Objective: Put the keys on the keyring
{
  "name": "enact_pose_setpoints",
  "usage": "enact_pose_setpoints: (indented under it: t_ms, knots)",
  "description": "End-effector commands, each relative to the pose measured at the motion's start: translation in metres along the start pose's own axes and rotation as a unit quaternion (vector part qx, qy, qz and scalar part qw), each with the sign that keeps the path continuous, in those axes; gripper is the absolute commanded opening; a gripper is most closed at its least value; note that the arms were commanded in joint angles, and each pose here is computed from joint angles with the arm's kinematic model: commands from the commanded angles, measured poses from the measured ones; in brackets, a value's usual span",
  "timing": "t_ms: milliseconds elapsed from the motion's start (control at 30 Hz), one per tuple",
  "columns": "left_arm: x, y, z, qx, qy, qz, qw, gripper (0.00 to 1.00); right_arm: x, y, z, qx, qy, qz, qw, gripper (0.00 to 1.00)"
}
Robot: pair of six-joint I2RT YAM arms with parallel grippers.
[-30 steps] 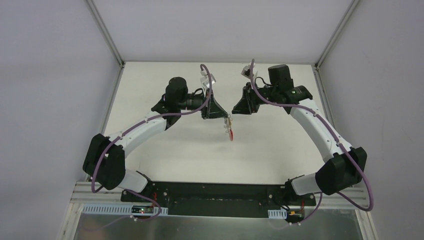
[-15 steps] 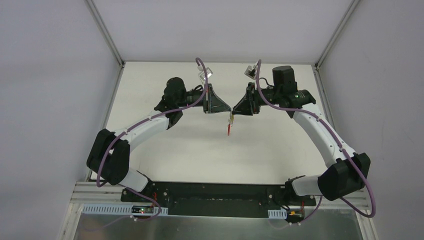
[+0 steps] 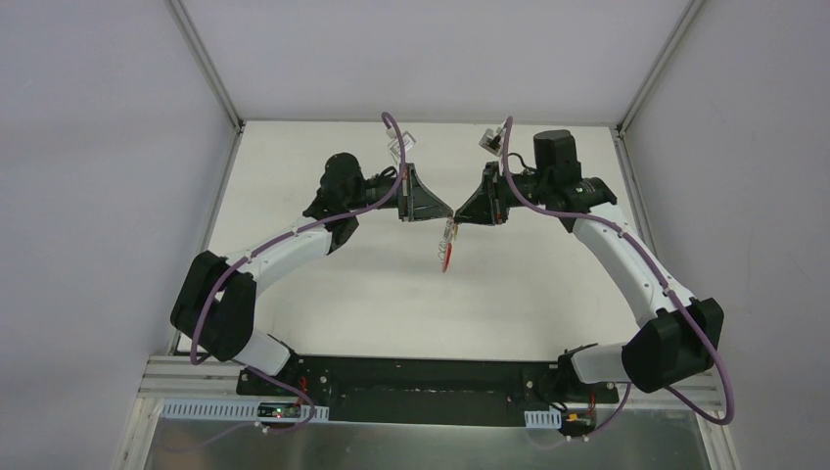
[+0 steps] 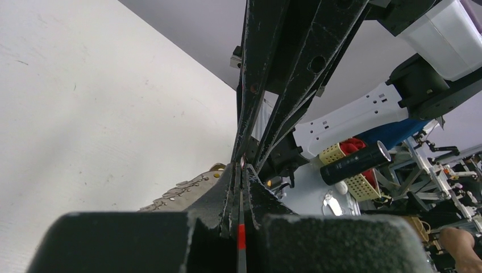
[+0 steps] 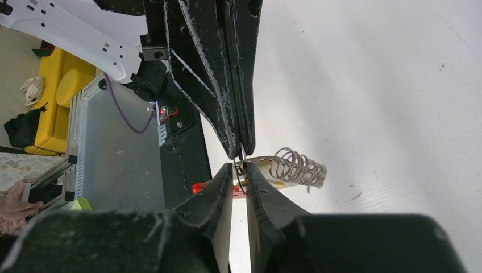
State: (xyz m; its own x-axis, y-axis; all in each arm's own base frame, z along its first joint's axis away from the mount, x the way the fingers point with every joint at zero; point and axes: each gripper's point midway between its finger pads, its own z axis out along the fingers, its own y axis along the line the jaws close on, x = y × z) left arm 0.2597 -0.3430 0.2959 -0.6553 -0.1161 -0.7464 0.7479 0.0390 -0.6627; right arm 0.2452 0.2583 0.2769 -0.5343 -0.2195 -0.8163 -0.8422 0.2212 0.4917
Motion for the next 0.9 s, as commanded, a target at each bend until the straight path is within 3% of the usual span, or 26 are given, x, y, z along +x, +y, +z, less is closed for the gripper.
enact_pose_setpoints:
  t_ms: [0, 333, 567, 867]
  knots:
    - [-0.011, -0.007, 0.000, 0.017, -0.019, 0.025, 0.999, 0.00, -0.012, 0.012, -0.003, -0.023, -0.018, -0.013, 0.999, 0.15]
    - [-0.008, -0.003, 0.000, 0.016, -0.014, 0.030, 0.999, 0.00, -0.013, 0.012, -0.001, -0.027, -0.019, -0.006, 0.999, 0.00]
    - [-0.004, -0.003, -0.002, 0.016, -0.001, 0.059, 0.998, 0.00, -0.012, 0.008, -0.002, -0.014, -0.016, -0.011, 1.000, 0.00]
    - [0.001, -0.005, -0.011, -0.011, 0.054, 0.127, 0.990, 0.27, 0.000, 0.003, 0.001, 0.017, 0.010, -0.035, 0.999, 0.00]
